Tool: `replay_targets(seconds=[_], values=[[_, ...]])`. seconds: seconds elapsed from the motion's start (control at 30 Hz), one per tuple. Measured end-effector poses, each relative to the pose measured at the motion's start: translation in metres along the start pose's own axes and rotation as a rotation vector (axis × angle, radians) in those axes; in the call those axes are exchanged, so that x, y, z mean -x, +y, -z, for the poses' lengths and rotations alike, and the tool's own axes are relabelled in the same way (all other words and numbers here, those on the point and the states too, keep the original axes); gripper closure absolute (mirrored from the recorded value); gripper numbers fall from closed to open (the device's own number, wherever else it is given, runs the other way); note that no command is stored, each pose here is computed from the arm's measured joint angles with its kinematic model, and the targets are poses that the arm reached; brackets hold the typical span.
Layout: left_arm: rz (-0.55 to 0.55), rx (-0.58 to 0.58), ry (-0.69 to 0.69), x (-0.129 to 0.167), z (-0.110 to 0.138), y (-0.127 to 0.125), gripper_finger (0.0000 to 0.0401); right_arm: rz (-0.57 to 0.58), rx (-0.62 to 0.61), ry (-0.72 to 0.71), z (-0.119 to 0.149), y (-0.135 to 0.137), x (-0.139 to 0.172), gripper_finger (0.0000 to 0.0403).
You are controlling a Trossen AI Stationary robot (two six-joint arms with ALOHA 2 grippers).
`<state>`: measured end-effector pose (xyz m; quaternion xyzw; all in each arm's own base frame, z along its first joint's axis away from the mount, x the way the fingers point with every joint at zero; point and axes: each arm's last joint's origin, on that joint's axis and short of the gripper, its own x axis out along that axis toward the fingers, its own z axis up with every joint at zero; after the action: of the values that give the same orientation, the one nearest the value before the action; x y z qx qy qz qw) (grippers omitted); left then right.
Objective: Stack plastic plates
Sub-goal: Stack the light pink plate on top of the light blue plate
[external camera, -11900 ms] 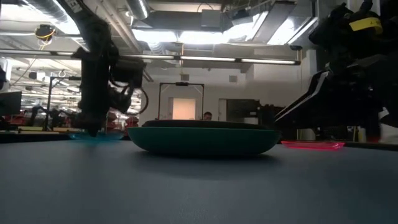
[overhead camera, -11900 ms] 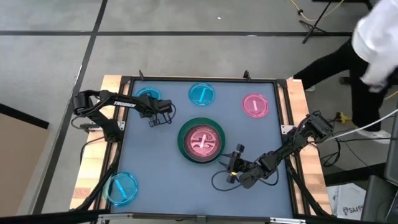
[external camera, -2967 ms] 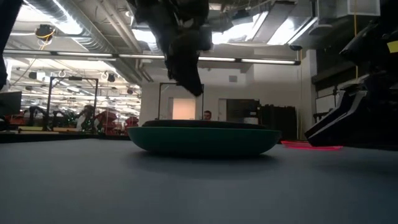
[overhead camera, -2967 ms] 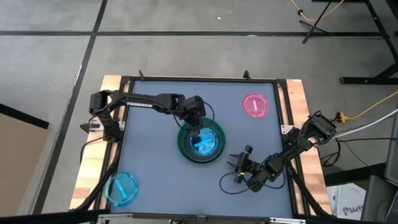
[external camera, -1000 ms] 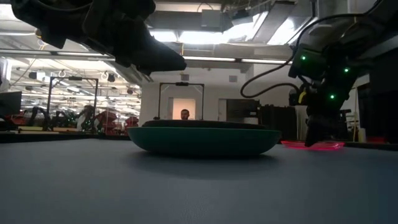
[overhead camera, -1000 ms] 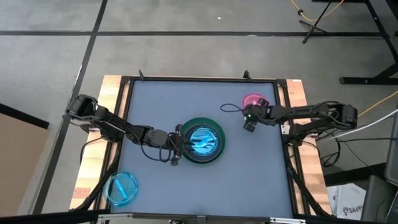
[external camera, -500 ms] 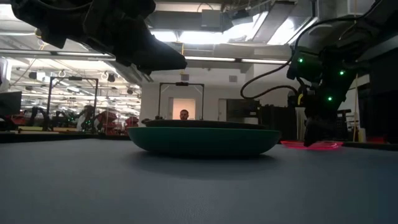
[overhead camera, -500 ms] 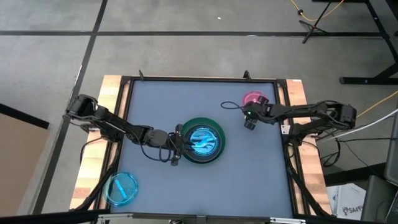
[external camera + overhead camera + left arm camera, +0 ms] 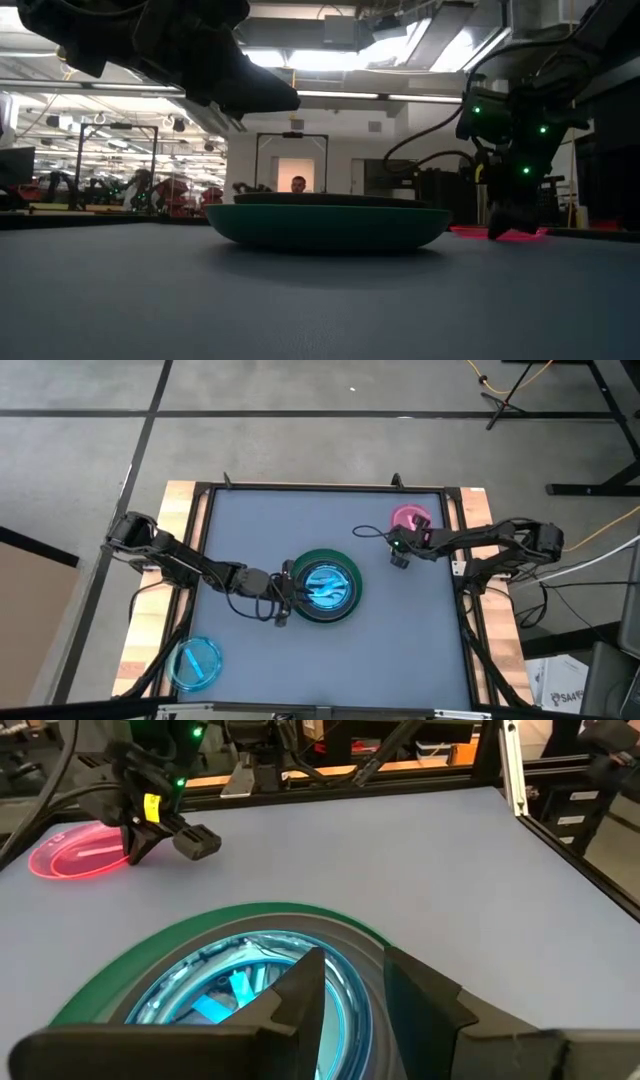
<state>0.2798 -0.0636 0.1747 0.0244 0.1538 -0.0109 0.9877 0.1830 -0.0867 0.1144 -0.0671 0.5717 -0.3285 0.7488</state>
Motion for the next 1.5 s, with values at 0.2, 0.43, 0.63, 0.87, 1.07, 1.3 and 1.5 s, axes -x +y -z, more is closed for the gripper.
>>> replay_targets(seconds=[0.2,0.43,0.63,0.87,1.07,1.3,1.5], values=[[0.0,0.032,0.0,0.0,0.0,0.0,0.0303,-0.031,0.022,-0.058,-0.006,0.008,0.007,0.0399],[-0.001,0.072,0.0,0.0,0.0,0.0,0.0303,-0.118,0.136,-0.247,-0.027,0.039,0.044,0.0401],[-0.001,0.072,0.001,0.0,0.0,0.0,0.0303,-0.194,0.223,-0.396,-0.042,0.067,0.081,0.0402],[-0.001,0.073,0.0,0.0,0.0,0.0,0.0303,-0.278,0.284,-0.547,-0.053,0.09,0.12,0.0402],[-0.001,0.083,0.001,0.0,0.0,0.0,0.0303,-0.331,0.344,-0.606,-0.048,0.106,0.138,0.0402],[0.018,0.096,-0.021,0.004,-0.005,-0.004,0.0303,-0.4,0.417,-0.719,-0.044,0.126,0.153,0.0402],[0.054,0.104,-0.07,0.018,-0.02,-0.011,0.0303,-0.439,0.481,-0.825,-0.047,0.144,0.157,0.0402]])
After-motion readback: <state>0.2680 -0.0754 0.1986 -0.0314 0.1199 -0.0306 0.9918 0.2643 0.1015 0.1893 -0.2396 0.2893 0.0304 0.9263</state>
